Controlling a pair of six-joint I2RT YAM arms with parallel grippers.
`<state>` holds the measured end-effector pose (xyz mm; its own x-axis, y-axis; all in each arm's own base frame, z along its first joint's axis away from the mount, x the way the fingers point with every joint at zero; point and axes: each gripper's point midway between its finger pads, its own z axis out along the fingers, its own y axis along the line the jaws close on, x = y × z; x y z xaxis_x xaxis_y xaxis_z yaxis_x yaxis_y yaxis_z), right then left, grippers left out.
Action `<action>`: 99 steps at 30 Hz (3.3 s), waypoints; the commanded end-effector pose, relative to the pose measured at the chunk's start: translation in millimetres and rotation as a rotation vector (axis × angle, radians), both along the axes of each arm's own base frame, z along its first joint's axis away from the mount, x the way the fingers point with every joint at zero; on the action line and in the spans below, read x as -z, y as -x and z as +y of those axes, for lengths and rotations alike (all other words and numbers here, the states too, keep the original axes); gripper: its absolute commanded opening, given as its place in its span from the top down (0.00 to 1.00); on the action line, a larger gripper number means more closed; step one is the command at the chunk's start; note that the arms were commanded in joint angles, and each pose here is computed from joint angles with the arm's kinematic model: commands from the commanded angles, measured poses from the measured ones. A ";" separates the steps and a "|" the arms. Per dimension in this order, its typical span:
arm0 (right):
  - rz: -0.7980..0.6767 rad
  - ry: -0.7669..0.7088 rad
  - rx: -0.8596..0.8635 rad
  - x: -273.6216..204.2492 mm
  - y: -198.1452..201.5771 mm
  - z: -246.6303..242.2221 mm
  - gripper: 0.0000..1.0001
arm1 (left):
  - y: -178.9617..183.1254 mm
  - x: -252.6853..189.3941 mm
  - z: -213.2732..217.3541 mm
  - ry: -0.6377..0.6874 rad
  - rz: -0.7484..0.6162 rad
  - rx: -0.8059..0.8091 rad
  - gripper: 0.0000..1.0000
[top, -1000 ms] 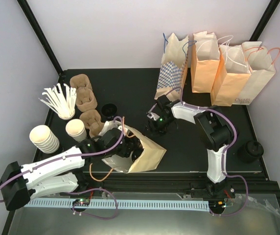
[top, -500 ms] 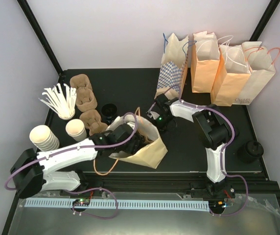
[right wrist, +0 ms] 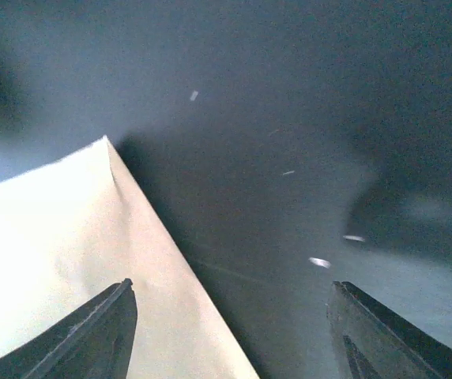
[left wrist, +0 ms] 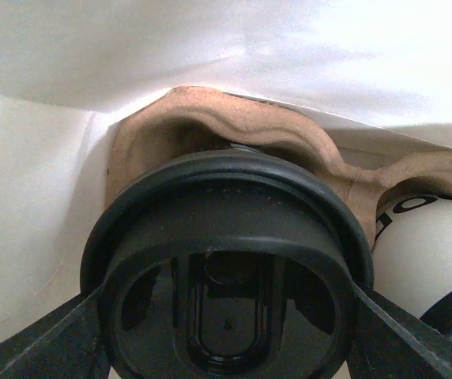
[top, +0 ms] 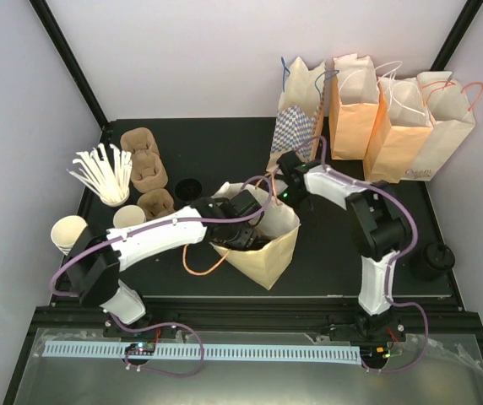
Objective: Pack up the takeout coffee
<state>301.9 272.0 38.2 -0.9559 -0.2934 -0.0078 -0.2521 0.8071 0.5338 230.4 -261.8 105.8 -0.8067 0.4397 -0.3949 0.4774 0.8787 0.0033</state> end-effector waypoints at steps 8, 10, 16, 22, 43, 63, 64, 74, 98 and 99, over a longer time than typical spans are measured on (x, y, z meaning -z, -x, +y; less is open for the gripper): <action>-0.382 0.122 0.328 -116.5 -60.9 -105.2 0.29 | 16.9 49.5 26.3 -0.362 0.315 0.076 0.50; -0.427 0.121 0.353 -131.2 -52.3 -113.5 0.28 | 15.5 53.4 24.8 -0.388 0.340 0.078 0.50; -0.485 0.089 0.368 -148.0 -26.4 -121.9 0.27 | 12.6 58.2 24.9 -0.407 0.362 0.059 0.50; -0.501 0.084 0.369 -155.1 -13.7 -126.7 0.27 | 26.0 73.0 29.7 -0.334 0.422 0.026 0.51; -0.575 -0.001 0.340 -185.6 6.2 -124.2 0.24 | 2.3 -1.5 11.6 -0.190 0.308 0.019 0.02; -0.620 -0.190 0.187 -228.4 15.2 -92.2 0.22 | 12.8 -131.0 4.7 0.018 0.211 -0.007 0.01; -0.628 -0.197 0.180 -233.3 15.4 -90.4 0.22 | 15.1 -138.2 7.0 0.028 0.209 -0.017 0.01; -0.787 -0.264 0.011 -289.9 33.8 -55.1 0.23 | 32.9 -235.7 16.3 0.302 0.090 -0.074 0.01; -0.724 -0.287 -0.057 -319.8 66.8 -11.8 0.27 | 108.8 -223.2 81.2 0.743 0.314 -0.324 0.08; -0.720 -0.300 -0.054 -321.7 68.7 -9.7 0.28 | 109.7 -220.0 73.3 0.770 0.348 -0.303 0.11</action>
